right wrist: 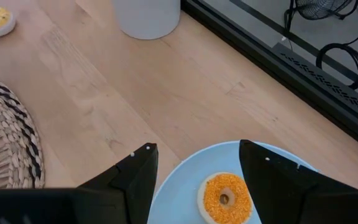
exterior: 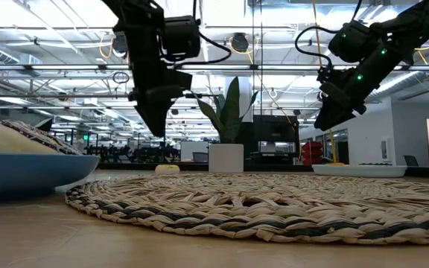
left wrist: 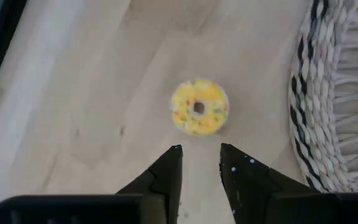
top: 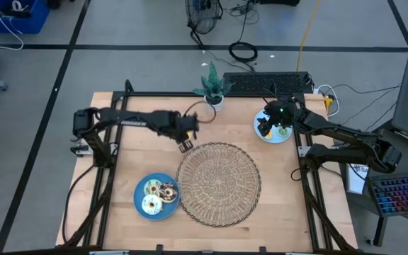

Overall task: Pick & Place donuts
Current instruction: Put the small yellow donut on the light blue plate

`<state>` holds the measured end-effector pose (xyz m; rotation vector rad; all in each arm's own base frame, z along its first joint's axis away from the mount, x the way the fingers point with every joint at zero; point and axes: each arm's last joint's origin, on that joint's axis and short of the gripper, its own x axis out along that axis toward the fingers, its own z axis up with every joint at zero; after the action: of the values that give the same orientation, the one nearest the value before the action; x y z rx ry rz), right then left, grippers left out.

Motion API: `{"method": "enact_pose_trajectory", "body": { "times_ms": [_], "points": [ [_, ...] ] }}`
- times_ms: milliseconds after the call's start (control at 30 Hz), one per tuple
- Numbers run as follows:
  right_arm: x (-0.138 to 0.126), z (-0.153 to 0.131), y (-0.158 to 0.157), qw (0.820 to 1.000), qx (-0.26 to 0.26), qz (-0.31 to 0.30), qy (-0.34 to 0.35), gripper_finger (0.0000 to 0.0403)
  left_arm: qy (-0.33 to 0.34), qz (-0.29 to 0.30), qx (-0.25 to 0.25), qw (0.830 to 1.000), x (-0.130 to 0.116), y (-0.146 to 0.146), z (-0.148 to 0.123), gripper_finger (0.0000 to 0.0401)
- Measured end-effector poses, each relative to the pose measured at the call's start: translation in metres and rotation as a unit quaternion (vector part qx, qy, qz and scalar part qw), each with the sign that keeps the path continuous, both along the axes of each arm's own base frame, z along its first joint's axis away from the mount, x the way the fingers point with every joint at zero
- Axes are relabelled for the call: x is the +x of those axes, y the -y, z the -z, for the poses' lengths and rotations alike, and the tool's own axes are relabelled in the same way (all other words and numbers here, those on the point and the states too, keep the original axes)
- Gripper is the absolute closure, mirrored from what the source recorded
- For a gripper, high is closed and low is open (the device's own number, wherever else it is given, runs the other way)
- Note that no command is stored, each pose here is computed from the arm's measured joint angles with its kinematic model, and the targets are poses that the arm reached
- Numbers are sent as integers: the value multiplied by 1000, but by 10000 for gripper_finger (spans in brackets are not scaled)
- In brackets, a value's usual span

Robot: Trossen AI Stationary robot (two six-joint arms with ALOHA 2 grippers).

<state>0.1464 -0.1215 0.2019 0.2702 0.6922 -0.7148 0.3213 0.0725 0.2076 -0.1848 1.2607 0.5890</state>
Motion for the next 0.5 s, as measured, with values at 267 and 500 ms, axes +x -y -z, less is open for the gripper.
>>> {"method": "enact_pose_trajectory", "body": {
  "times_ms": [267, 500],
  "points": [
    [0, 0, 0, 1000, -1, -2, -2, 190, -25, 26, -44, 998, -15, -24, 15, 196],
    [0, 0, 0, 1000, -5, -8, -7, 190, -3, 121, -19, 993, -13, -13, 38, 140]
  ]
}}
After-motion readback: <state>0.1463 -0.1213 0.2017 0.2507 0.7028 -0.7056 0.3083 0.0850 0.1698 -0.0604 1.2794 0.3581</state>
